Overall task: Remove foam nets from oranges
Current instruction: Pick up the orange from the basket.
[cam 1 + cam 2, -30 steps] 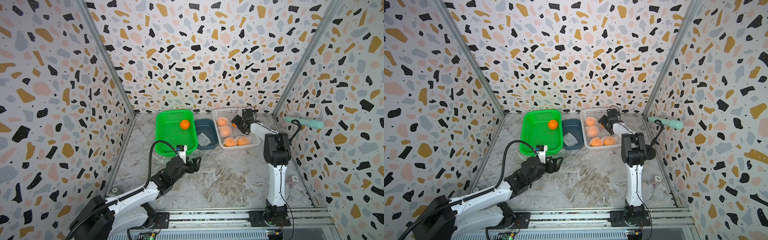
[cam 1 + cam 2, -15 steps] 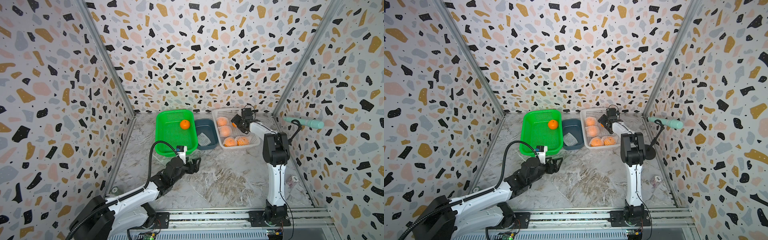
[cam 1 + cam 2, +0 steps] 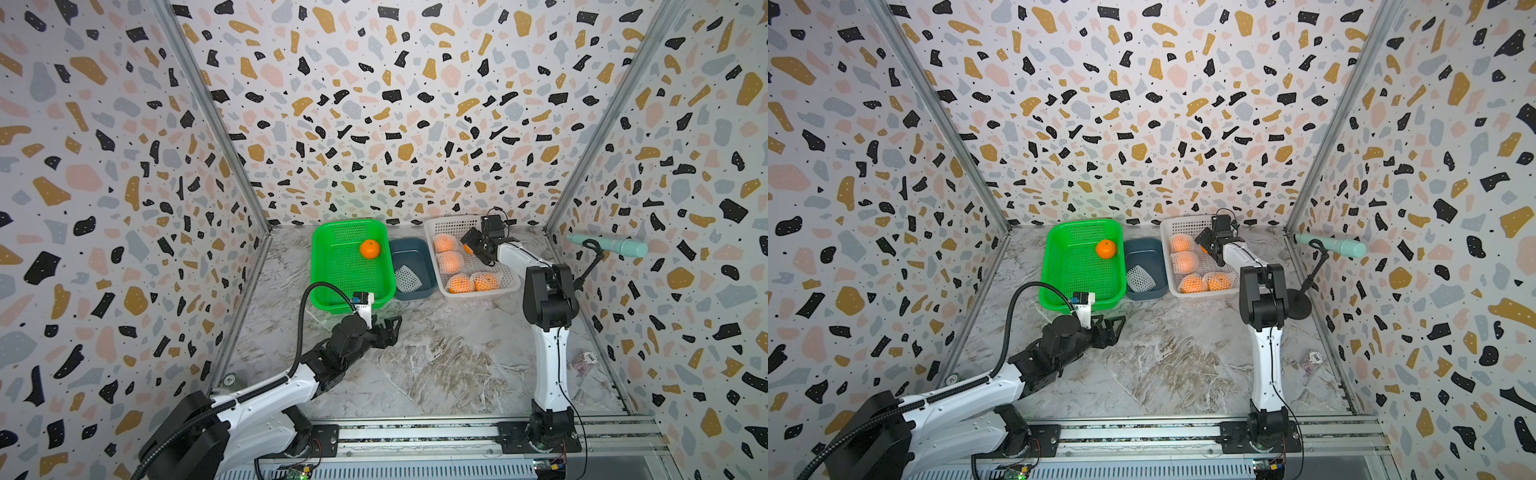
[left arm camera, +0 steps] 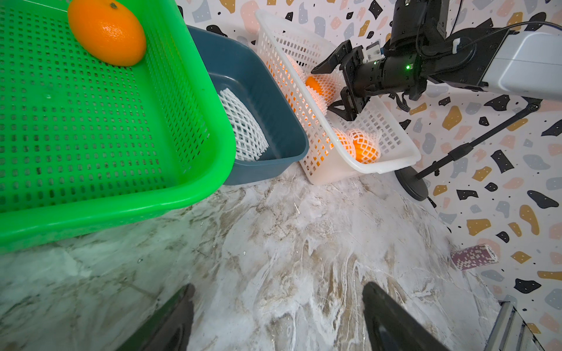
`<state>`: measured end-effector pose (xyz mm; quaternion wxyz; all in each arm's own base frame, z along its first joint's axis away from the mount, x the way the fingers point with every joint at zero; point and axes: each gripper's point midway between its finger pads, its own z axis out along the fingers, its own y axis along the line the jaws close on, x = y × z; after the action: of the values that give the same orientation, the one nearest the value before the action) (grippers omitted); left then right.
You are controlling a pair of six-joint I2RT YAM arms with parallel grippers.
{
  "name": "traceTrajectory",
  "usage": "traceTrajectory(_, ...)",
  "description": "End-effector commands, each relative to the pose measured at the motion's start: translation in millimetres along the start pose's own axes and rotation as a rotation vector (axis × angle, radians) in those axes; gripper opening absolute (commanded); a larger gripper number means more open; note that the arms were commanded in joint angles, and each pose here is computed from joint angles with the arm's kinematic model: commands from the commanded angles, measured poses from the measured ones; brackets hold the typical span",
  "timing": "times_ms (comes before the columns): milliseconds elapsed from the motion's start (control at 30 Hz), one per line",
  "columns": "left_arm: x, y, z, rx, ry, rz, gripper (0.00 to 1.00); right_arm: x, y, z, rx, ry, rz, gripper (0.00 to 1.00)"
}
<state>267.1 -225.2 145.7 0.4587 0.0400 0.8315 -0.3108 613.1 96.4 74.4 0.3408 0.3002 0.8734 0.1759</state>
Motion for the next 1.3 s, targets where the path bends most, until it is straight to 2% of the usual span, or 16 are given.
traceTrajectory(0,-1.5,-1.2,0.2,0.004,-0.013,0.020,0.88,-8.4,3.7,-5.3,0.046,-0.028,-0.006,0.92)
traceTrajectory(300,0.9,-0.6,2.3,0.004,-0.005,0.026,0.87,-6.7,1.3,4.4,0.113,-0.030,-0.031,0.92)
traceTrajectory(833,4.2,-0.7,5.3,0.006,0.007,0.029,0.88,-1.7,-0.7,12.7,0.114,0.001,-0.038,0.90)
traceTrajectory(1267,6.9,0.1,5.4,0.007,0.014,0.031,0.88,-5.8,-7.2,15.1,0.107,0.011,-0.003,0.94)
